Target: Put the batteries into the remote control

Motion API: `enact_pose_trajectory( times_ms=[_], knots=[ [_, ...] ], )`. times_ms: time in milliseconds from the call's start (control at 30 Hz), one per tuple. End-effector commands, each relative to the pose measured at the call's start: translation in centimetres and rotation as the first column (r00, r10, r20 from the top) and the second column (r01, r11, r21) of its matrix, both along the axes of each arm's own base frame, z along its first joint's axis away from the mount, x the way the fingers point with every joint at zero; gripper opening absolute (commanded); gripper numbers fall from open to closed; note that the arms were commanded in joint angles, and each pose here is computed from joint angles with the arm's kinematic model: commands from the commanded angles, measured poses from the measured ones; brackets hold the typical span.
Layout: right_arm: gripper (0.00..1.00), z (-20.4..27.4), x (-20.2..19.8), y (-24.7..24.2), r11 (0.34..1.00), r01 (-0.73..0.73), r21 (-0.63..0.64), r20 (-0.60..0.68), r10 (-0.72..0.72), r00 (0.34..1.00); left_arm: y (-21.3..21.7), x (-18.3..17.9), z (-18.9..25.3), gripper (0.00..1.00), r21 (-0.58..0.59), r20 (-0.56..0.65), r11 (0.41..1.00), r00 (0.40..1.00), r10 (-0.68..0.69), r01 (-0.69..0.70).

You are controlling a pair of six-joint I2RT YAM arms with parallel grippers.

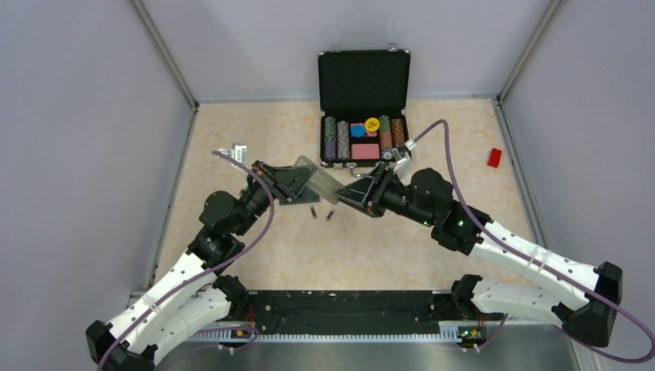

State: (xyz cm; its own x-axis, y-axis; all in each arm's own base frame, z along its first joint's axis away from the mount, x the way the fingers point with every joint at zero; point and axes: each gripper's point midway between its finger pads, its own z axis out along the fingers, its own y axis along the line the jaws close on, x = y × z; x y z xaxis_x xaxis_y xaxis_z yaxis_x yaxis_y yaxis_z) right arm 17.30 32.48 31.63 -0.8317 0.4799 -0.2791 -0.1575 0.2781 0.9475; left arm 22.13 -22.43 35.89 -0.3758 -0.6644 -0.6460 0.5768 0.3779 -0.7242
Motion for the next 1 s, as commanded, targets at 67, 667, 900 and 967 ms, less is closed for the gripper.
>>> enact_pose_trajectory(
  times_ms=[67,667,900,967],
  knots=[
    [0.40,0.2,0.2,0.2,1.000,0.013,0.022,0.012,-0.013,1.000,-0.4,-1.6,2.7,0.00,-0.054,0.110,0.996,0.992,-0.068,0.074],
    [0.30,0.6,0.2,-0.2,0.999,0.026,0.034,0.018,-0.027,0.999,-0.3,-1.6,1.8,0.00,-0.036,0.096,0.997,0.993,-0.061,0.064],
    [0.31,-0.1,0.4,-0.3,0.999,0.041,0.025,0.004,-0.041,0.999,-0.5,-2.0,2.2,0.00,-0.049,0.104,0.994,0.991,-0.088,0.093],
    [0.31,-0.3,0.4,-0.4,0.999,0.045,0.027,-0.003,-0.044,0.999,-0.4,-2.1,2.3,0.00,-0.052,0.108,0.994,0.990,-0.088,0.094]
  ],
)
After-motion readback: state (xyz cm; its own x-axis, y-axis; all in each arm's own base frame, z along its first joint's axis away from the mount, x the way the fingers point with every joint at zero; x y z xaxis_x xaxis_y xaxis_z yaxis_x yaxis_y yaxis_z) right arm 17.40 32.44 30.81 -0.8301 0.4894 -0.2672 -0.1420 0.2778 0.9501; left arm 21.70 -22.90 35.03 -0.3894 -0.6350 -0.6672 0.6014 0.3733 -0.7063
